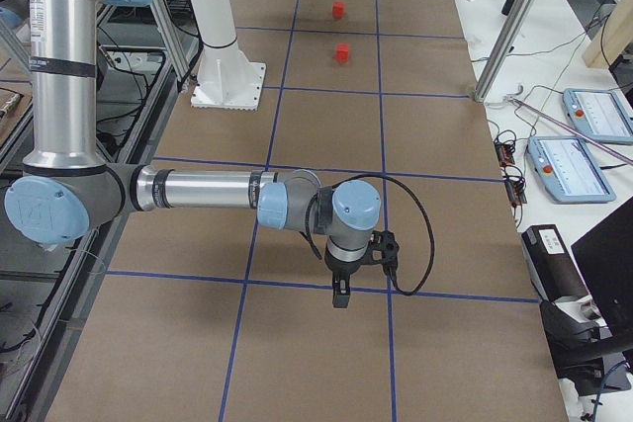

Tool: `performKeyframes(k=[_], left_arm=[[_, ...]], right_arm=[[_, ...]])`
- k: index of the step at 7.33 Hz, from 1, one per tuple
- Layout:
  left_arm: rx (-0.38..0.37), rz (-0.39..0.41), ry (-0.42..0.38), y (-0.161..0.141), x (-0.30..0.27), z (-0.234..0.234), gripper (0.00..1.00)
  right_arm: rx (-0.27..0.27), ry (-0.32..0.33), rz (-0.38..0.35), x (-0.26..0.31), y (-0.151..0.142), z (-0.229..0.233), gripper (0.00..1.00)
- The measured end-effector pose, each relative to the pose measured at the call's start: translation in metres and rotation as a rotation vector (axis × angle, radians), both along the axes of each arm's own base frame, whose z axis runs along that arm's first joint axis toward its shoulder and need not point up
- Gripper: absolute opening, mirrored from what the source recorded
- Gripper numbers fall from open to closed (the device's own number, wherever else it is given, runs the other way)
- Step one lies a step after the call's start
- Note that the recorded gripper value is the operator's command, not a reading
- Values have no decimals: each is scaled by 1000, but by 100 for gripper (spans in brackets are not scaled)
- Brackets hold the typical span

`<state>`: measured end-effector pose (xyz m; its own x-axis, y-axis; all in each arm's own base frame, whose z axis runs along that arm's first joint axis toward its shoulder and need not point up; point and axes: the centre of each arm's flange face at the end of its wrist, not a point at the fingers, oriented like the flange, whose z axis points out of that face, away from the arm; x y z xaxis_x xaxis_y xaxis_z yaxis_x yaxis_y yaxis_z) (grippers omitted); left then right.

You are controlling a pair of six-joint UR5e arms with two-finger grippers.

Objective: Form red blocks into L shape at center

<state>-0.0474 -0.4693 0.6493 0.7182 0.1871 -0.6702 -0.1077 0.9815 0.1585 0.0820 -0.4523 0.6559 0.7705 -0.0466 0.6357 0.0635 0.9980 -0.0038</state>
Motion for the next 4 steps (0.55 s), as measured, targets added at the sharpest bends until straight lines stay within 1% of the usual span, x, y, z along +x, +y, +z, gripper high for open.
performKeyframes(k=[2, 3, 4], left_arm=[[12, -1, -2, 0, 0, -7, 100], [18, 1, -7, 1, 0, -10, 100], [29, 3, -12, -1, 2, -15, 100]], right_arm=[[9, 0, -1, 0, -2, -3, 100], [22, 1, -1, 0, -6, -9, 100], [54, 3, -2, -1, -12, -25, 100]])
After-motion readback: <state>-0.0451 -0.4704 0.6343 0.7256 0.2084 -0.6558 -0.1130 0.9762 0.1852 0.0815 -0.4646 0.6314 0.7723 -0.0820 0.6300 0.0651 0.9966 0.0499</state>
